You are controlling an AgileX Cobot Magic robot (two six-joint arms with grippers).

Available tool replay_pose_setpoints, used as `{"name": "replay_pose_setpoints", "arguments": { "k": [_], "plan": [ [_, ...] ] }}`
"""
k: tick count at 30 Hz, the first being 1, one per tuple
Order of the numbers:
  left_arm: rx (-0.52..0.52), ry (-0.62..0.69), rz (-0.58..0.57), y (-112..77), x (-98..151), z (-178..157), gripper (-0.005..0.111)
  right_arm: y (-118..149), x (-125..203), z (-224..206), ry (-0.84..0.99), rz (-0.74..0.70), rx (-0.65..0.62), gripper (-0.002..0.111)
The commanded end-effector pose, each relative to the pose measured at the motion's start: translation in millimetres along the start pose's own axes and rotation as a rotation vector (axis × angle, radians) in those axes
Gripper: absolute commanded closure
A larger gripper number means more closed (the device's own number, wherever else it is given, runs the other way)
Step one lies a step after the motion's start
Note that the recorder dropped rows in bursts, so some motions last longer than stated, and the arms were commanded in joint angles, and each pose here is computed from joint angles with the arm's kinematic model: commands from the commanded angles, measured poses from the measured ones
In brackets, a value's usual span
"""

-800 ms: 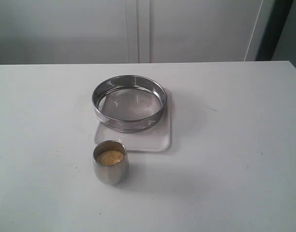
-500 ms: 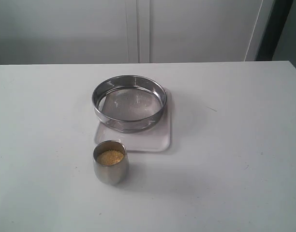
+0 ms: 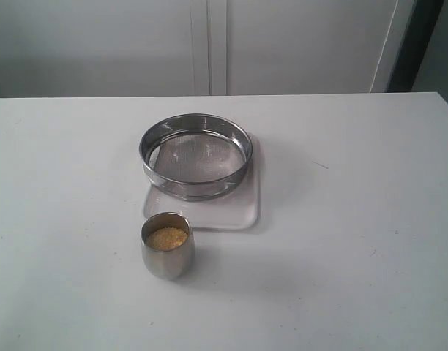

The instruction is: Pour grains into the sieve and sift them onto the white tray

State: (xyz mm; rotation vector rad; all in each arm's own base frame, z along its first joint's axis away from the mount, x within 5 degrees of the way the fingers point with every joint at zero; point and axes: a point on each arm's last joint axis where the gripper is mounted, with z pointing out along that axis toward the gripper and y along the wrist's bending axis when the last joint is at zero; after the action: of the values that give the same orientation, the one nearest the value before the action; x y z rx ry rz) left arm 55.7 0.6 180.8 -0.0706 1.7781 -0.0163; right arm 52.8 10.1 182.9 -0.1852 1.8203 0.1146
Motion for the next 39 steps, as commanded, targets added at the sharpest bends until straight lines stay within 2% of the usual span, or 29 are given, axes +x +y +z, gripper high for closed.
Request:
{"name": "replay_pose_setpoints", "arguments": {
  "k": [1,3,6,10,13,17,19,22,25,28,31,35,39],
  "plan": [
    [0.001,-0.040,-0.027,0.0,-2.6,0.1,0.107,0.4,0.0,-0.1,-0.009,0.010,-0.006,0.108],
    [0.004,-0.039,-0.081,-0.2,-2.5,0.1,0.107,0.4,0.0,-0.1,-0.009,0.010,-0.006,0.108],
    [0.017,-0.046,-0.266,-0.9,-3.3,0.0,0.107,0.4,0.0,-0.1,-0.009,0.010,-0.006,0.108],
    [0.037,-0.222,-0.412,0.9,-19.1,-2.1,0.107,0.4,0.0,-0.1,-0.009,0.010,-0.006,0.108],
    [0.054,-0.360,-0.437,2.4,-31.0,-5.7,0.107,0.4,0.0,-0.1,-0.009,0.010,-0.006,0.108],
    [0.045,-0.315,-0.387,1.2,-35.6,-5.7,0.107,0.4,0.0,-0.1,-0.009,0.010,-0.006,0.108],
    [0.034,-0.307,-0.317,0.4,-46.6,-5.6,0.107,0.4,0.0,-0.1,-0.009,0.010,-0.006,0.108],
    [0.025,-0.331,-0.192,-1.6,-78.9,-4.7,0.107,0.4,0.0,-0.1,-0.009,0.010,-0.006,0.108],
    [0.053,-0.377,-0.194,-4.3,-104.2,1.4,0.107,0.4,0.0,-0.1,-0.009,0.010,-0.006,0.108],
    [0.116,-0.392,-0.109,-11.6,-120.9,13.5,0.107,0.4,0.0,-0.1,-0.009,0.010,-0.006,0.108],
    [0.172,-0.327,-0.046,-18.0,-127.7,29.1,0.107,0.4,0.0,-0.1,-0.009,0.010,-0.006,0.108],
    [0.284,-0.333,-0.012,-28.3,-131.8,38.0,0.107,0.4,0.0,-0.1,-0.009,0.010,-0.006,0.108],
    [0.338,-0.280,0.020,-35.0,-126.4,47.0,0.107,0.4,0.0,-0.1,-0.009,0.010,-0.006,0.108]
  ]
}}
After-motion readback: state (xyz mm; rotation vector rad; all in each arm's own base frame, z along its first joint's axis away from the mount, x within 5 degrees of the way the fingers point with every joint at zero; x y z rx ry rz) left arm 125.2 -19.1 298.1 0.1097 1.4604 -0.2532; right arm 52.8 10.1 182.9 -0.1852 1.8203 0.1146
